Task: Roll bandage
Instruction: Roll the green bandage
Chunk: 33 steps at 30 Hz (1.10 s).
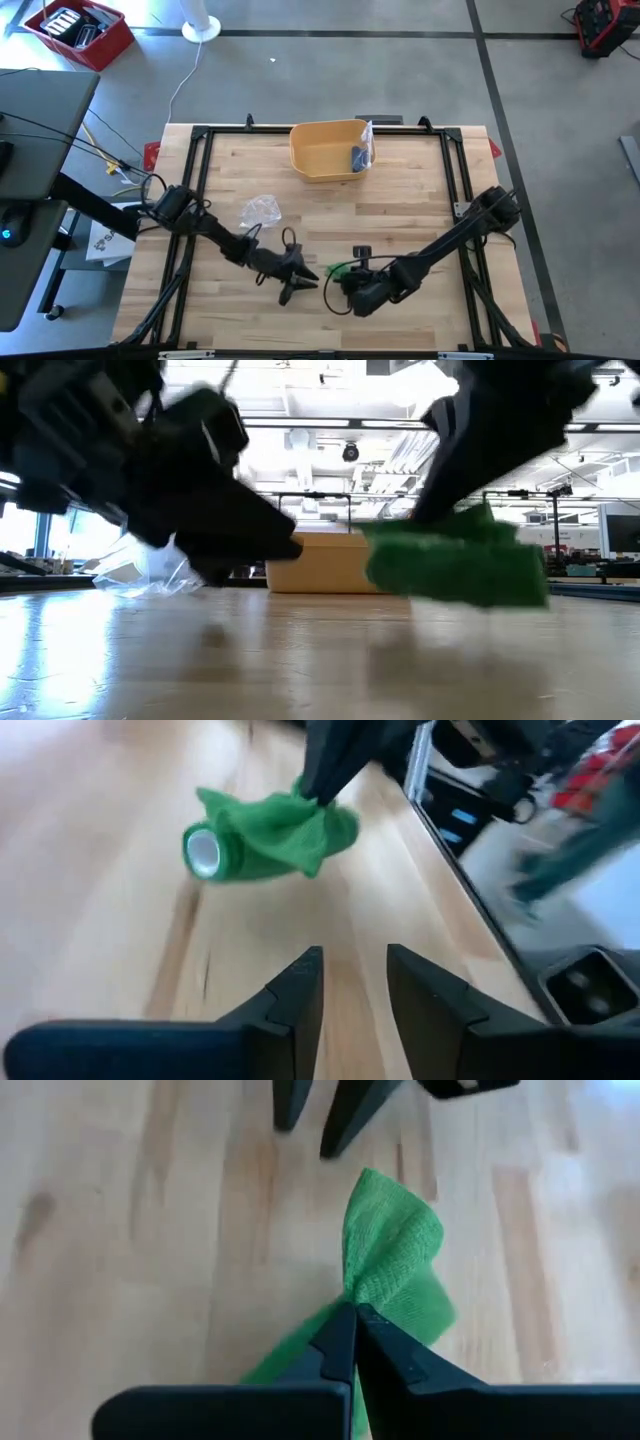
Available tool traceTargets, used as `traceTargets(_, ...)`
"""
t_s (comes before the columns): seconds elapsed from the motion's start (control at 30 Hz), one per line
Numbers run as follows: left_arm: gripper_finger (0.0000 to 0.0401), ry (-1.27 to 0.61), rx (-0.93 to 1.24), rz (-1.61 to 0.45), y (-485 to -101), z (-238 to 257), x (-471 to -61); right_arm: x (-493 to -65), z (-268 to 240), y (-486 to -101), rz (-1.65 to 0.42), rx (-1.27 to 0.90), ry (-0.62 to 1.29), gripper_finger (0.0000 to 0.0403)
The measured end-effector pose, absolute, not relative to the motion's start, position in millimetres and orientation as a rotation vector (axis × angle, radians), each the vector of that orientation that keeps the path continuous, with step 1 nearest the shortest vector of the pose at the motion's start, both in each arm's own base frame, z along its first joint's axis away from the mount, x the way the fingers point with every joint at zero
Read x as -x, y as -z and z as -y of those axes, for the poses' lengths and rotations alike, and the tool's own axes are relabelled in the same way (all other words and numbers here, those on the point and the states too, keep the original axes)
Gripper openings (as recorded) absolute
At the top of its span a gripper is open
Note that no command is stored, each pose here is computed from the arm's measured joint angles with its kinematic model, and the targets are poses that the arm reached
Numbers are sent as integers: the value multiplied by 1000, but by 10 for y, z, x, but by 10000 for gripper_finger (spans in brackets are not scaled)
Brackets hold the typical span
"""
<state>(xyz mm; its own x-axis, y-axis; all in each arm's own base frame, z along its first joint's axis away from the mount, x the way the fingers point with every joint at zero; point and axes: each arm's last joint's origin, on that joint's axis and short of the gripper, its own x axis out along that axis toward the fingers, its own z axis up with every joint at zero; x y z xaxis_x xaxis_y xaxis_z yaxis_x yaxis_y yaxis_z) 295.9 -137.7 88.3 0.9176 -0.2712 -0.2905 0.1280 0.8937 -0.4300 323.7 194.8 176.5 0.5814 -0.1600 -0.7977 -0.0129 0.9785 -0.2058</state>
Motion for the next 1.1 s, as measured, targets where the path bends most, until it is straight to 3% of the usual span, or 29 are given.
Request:
traceTargets(0.3,128,83,312,-314,-966,1481,-3069,-3183,-1919,-2107,-850,231,25,0)
traceTargets(0.53,141,156,321,-281,-1053,1563,-3047,-3087,-1910,-2389,-775,210,-16,0)
traceTargets(0.7,135,307,169,-77,-1340,1849,-2911,-2929,-2008,-2643,-697,216,-132,0)
traceTargets(0.93,132,139,-182,104,-1742,2197,-2906,-2852,-2118,-2878,-553,220,-248,0)
traceTargets(1.1,150,59,-244,69,-1929,2309,-3081,-2858,-2115,-2892,-544,216,-260,0)
